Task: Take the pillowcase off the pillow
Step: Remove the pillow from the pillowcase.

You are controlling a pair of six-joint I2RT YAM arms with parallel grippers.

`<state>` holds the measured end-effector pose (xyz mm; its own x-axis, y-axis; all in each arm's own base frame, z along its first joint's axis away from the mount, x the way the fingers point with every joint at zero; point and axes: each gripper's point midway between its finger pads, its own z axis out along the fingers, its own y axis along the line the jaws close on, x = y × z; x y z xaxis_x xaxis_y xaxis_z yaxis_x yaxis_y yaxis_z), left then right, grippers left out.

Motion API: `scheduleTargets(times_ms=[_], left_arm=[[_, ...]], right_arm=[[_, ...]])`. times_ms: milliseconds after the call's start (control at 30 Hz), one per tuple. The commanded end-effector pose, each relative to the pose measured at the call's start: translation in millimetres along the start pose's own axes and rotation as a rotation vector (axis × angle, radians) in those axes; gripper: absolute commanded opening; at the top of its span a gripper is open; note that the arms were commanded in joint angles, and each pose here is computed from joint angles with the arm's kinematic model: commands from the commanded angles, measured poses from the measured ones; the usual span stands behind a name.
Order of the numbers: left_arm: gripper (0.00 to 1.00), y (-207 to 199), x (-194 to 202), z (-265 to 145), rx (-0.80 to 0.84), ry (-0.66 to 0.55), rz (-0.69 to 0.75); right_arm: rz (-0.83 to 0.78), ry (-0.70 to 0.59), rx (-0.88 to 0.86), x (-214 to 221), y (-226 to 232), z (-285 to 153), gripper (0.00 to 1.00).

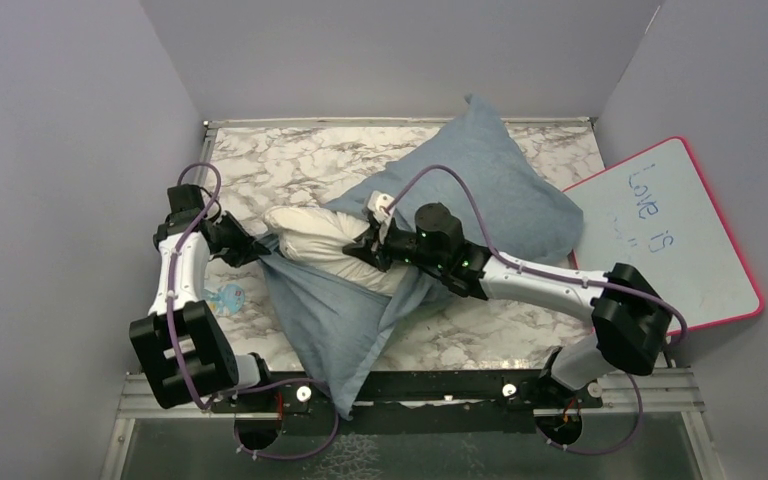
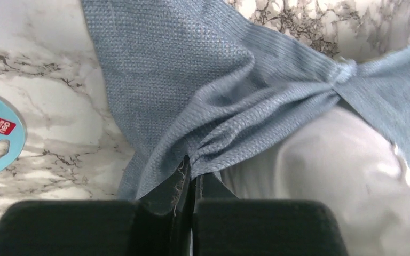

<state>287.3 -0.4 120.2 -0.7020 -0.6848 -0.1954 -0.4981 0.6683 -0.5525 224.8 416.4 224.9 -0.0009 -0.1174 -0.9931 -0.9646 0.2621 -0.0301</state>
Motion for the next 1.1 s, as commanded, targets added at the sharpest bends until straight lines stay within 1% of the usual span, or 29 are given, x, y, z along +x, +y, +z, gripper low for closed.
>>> scheduleTargets(times_ms=[0,33,67,167,233,267,367,467,533,567,667,733,800,867,933,1067], left_arm=[[0.10,3.5,-46.4,-8.6,0.052,-0.245,0.120],[0.18,2.1,-39.7,-10.9,0.069,-0.243,0.126],[0.29,-0.2,-33.9,-14.2,0.086,-0.243,0.129],[0.50,-11.8,-15.9,-26.2,0.156,-0.238,0.121],[0.60,-16.3,-5.0,-34.9,0.183,-0.244,0.106],[0.64,-18.0,0.6,-38.5,0.197,-0.246,0.096],[0.66,-26.1,17.5,-48.4,0.260,-0.248,0.085],[0.66,-30.5,30.5,-54.8,0.300,-0.246,0.076],[0.66,-28.3,37.4,-54.6,0.295,-0.232,0.080],[0.66,-26.3,41.1,-52.7,0.285,-0.219,0.082],[0.66,-26.1,53.6,-46.8,0.277,-0.183,0.106],[0.66,-24.6,58.7,-43.5,0.232,-0.180,0.135],[0.65,-21.5,63.9,-39.3,0.150,-0.174,0.190],[0.65,-22.8,72.6,-34.6,0.075,-0.156,0.249],[0.65,-30.8,84.9,-31.3,0.058,-0.138,0.287],[0.64,-32.9,101.3,-31.9,0.072,-0.140,0.295]], right_arm=[[0.161,0.109,0.145,-8.6,-25.7,21.0,0.01],[0.181,0.153,0.179,-3.5,-33.5,27.7,0.00],[0.195,0.197,0.200,3.9,-38.3,33.3,0.01],[0.214,0.280,0.213,14.6,-44.6,46.7,0.02],[0.226,0.306,0.220,17.1,-46.9,51.4,0.05],[0.235,0.319,0.223,15.2,-47.6,52.6,0.09],[0.253,0.367,0.207,0.4,-44.2,49.5,0.21],[0.274,0.367,0.193,-30.2,-37.0,34.5,0.41],[0.287,0.343,0.173,-48.4,-29.0,20.9,0.58],[0.291,0.333,0.159,-52.8,-24.1,14.3,0.62],[0.300,0.355,0.093,-49.0,-6.4,-2.8,0.66],[0.317,0.413,0.065,-33.4,3.3,-13.1,0.67],[0.345,0.470,0.053,-17.0,11.1,-21.7,0.68],[0.361,0.521,0.073,-4.4,14.6,-32.0,0.67],[0.373,0.538,0.086,-3.8,18.7,-42.8,0.67],[0.389,0.491,0.210,-20.5,9.8,-69.2,0.68]])
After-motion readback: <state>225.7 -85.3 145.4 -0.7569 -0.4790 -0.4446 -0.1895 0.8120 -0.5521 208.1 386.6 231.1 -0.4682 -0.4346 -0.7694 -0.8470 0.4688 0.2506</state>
